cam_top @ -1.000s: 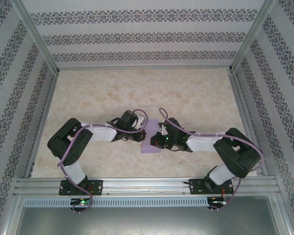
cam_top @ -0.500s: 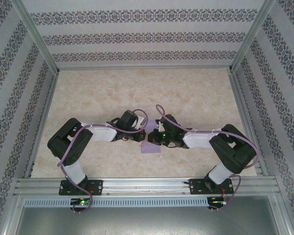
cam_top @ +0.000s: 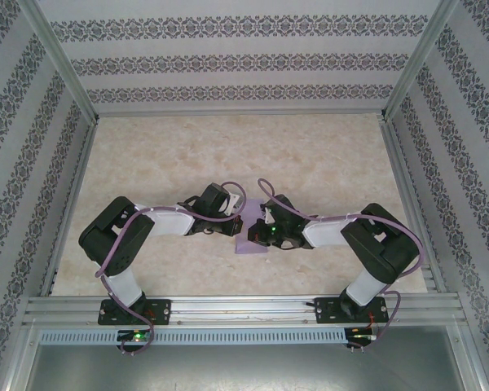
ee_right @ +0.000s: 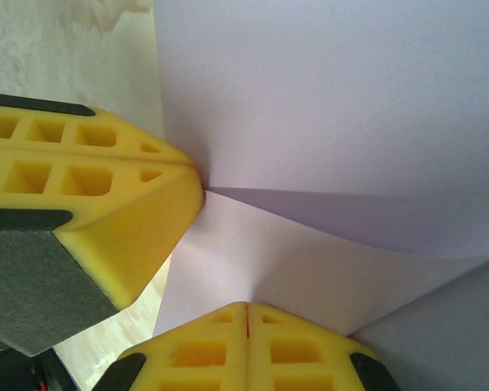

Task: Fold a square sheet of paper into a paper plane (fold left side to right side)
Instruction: Fold the triangle a second time at the center of the table.

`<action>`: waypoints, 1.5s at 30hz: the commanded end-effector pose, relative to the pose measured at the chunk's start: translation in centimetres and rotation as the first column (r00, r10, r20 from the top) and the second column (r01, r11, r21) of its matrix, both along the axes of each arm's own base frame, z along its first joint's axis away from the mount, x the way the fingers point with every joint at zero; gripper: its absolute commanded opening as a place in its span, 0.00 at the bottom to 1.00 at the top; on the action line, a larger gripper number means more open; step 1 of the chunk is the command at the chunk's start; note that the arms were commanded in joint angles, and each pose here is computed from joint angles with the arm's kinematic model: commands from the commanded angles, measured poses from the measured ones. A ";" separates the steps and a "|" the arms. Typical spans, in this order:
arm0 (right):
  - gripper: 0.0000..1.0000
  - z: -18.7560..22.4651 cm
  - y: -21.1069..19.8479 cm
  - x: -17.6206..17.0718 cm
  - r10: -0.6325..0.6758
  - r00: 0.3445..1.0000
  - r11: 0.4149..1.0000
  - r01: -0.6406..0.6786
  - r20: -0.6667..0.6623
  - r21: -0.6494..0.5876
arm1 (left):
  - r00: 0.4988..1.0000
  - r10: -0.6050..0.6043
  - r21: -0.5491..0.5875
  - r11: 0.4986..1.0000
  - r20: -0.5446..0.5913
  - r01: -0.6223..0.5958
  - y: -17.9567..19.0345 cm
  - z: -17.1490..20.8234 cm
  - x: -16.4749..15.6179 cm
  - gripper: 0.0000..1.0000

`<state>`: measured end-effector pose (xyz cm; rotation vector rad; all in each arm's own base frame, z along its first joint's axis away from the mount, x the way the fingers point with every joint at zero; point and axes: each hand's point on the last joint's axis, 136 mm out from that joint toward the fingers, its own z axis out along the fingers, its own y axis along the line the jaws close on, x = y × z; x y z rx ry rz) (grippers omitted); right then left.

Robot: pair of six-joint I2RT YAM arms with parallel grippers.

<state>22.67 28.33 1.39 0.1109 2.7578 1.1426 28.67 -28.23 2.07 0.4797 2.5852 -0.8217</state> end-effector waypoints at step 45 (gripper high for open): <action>0.00 -3.4 -2.2 -2.7 -0.020 0.995 0.996 0.011 -0.093 -0.094 | 0.944 0.015 -0.244 0.964 -0.329 -0.101 -2.2 2.2 -7.7 0.00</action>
